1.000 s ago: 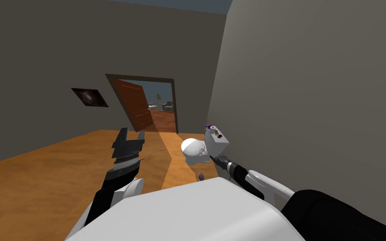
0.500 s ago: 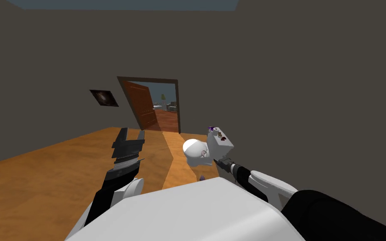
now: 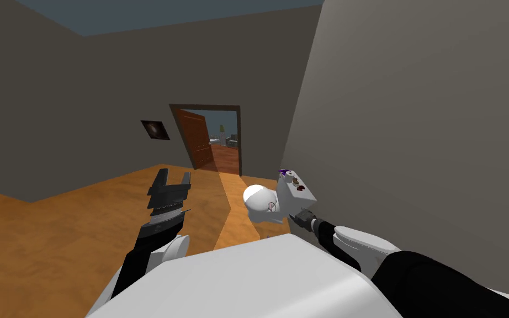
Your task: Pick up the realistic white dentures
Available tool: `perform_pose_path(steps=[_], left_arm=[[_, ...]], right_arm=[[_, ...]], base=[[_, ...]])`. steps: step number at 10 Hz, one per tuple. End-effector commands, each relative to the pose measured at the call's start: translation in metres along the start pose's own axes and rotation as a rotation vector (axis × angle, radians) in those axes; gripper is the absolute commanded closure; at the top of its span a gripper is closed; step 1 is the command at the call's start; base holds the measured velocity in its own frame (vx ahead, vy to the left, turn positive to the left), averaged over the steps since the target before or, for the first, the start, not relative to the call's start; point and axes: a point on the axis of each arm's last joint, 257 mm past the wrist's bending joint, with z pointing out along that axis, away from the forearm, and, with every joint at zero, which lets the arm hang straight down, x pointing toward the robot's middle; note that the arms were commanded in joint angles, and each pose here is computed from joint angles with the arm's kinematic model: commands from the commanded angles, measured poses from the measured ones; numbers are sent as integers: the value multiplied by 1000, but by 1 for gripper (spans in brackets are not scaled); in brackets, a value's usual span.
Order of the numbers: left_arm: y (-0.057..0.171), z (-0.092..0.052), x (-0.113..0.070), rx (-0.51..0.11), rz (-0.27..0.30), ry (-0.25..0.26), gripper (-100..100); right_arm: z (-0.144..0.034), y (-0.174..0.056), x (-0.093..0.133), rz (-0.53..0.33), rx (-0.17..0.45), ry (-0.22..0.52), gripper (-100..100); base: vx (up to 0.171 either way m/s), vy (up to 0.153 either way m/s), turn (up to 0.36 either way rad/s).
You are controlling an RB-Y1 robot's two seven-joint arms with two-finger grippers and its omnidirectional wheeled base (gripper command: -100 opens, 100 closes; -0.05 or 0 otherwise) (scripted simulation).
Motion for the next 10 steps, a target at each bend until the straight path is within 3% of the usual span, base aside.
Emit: perform_pose_path(steps=[1, 10], left_arm=[[0, 0, 0, 0, 0, 0, 0], [0, 0, 0, 0, 0, 0, 0]], right_arm=[[-3, -19, 15, -72, 46, 46, -100], [-22, -86, 49, -393, 160, 194, -100]], base=[[46, -68, 217], [43, -74, 150]])
